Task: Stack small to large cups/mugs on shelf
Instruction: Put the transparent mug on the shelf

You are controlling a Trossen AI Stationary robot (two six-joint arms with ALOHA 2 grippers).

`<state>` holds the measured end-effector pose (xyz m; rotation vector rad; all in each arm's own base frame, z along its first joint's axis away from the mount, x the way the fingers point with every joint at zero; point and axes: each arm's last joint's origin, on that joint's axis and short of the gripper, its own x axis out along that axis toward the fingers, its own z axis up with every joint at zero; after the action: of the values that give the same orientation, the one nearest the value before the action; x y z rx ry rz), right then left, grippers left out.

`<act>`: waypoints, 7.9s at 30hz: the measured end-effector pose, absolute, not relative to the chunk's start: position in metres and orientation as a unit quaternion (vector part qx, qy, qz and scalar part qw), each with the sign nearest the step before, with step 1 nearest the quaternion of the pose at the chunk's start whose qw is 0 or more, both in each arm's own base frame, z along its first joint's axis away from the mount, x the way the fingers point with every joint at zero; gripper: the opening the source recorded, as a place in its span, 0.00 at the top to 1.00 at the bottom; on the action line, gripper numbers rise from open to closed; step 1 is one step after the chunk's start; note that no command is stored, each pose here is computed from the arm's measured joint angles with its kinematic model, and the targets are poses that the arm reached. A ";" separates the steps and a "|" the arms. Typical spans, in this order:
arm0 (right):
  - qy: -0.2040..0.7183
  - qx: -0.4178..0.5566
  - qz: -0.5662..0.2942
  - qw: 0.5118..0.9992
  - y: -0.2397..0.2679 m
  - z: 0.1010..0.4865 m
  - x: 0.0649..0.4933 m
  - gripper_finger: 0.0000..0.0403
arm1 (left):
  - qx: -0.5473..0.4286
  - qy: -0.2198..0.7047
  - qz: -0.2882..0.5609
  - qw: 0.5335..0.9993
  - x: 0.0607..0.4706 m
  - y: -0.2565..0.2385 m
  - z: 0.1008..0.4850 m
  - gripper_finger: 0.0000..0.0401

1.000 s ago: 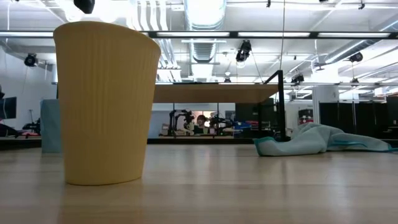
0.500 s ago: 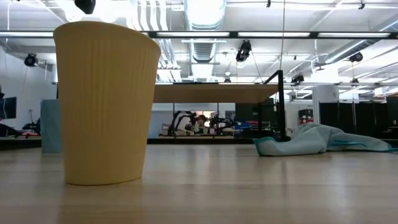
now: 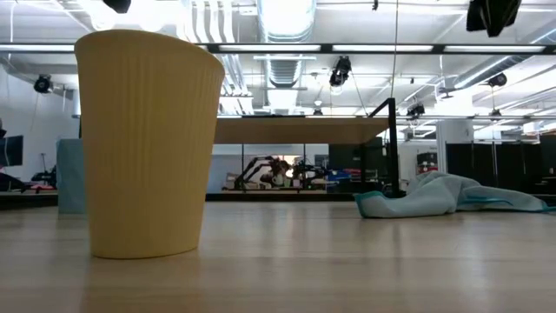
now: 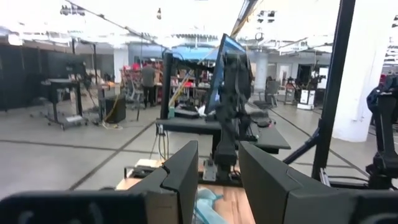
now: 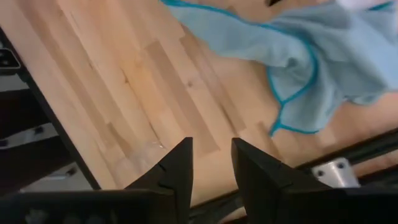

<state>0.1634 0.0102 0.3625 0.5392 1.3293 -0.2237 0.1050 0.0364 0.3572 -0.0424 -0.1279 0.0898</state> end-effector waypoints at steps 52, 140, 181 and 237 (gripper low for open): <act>0.779 0.252 -0.089 0.567 0.137 0.210 0.171 0.81 | -0.021 -0.071 0.054 0.996 0.102 0.035 0.358 0.74; 0.589 0.040 -0.181 0.786 -0.114 0.380 0.362 0.98 | -0.028 -0.061 0.061 0.996 0.127 0.047 0.362 0.74; 0.632 0.141 -0.224 0.729 -0.135 0.358 0.312 0.98 | -0.049 -0.005 0.067 0.997 0.159 0.061 0.345 0.74; 0.620 0.135 -0.228 0.739 -0.136 0.365 0.313 0.98 | -0.186 0.011 0.026 0.982 0.367 0.140 0.241 0.99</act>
<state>0.3134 -0.1358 0.3651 0.2965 1.3606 -0.4995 0.3669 0.1402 0.2407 -0.3740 0.0228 0.0528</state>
